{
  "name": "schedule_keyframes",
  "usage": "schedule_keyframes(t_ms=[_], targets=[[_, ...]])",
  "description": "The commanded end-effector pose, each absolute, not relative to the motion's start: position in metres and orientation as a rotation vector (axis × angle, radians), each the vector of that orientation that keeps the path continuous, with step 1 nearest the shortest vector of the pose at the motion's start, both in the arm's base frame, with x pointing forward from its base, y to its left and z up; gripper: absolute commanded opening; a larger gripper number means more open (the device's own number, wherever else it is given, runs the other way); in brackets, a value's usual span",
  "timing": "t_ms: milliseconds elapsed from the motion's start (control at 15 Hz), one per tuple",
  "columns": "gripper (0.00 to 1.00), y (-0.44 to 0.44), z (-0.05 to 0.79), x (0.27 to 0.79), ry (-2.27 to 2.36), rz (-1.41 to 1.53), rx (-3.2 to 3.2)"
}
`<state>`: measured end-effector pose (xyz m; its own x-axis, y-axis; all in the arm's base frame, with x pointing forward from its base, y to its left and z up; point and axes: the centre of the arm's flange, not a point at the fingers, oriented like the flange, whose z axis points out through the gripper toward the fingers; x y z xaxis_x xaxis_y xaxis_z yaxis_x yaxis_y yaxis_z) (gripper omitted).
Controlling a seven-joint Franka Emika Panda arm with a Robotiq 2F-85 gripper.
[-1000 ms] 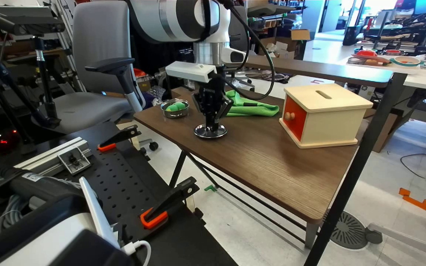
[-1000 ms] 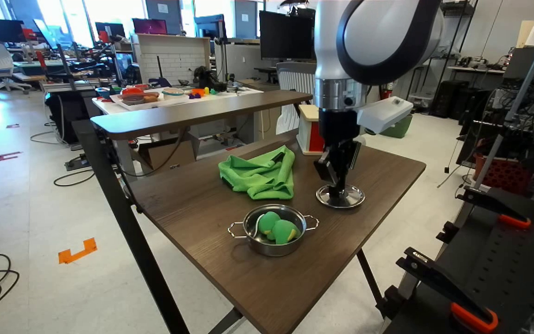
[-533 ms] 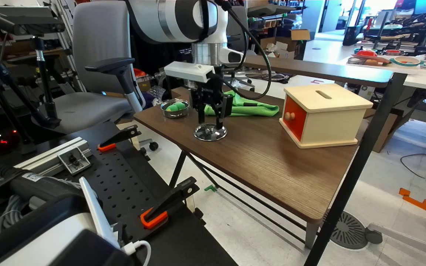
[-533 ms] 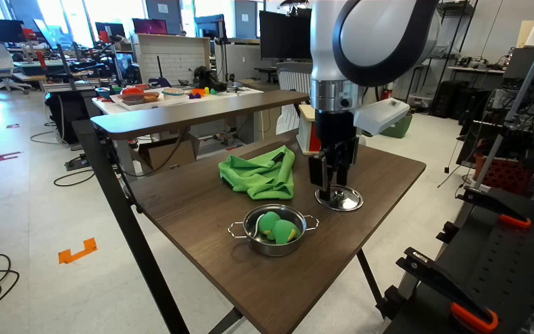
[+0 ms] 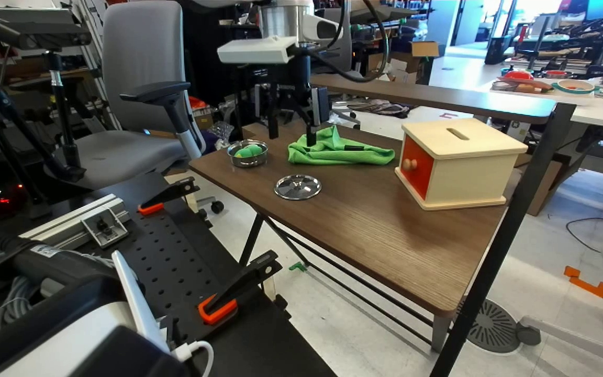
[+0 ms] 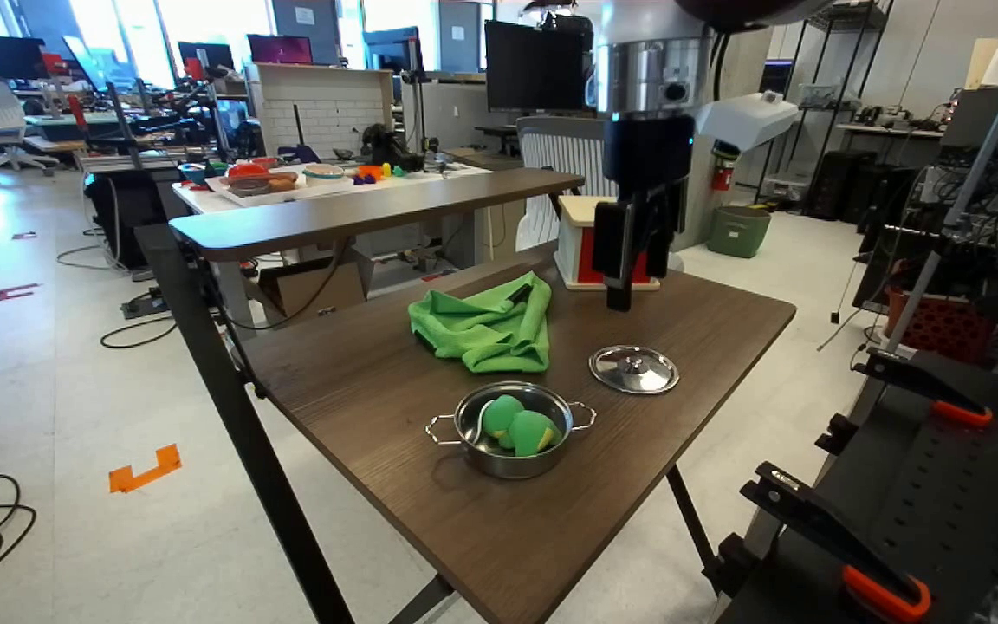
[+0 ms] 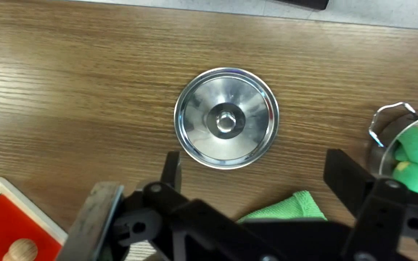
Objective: Remove the lid from the silver pot
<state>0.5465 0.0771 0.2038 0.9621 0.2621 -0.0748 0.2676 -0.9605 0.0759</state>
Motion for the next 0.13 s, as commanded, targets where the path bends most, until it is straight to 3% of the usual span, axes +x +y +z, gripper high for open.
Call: schedule_keyframes(t_ms=[0,67], targets=[[1.0,0.0768,0.2093,0.5436,0.414,-0.093,3.026],[1.0,0.0765,0.2105,0.5412,0.416,-0.095,3.025]])
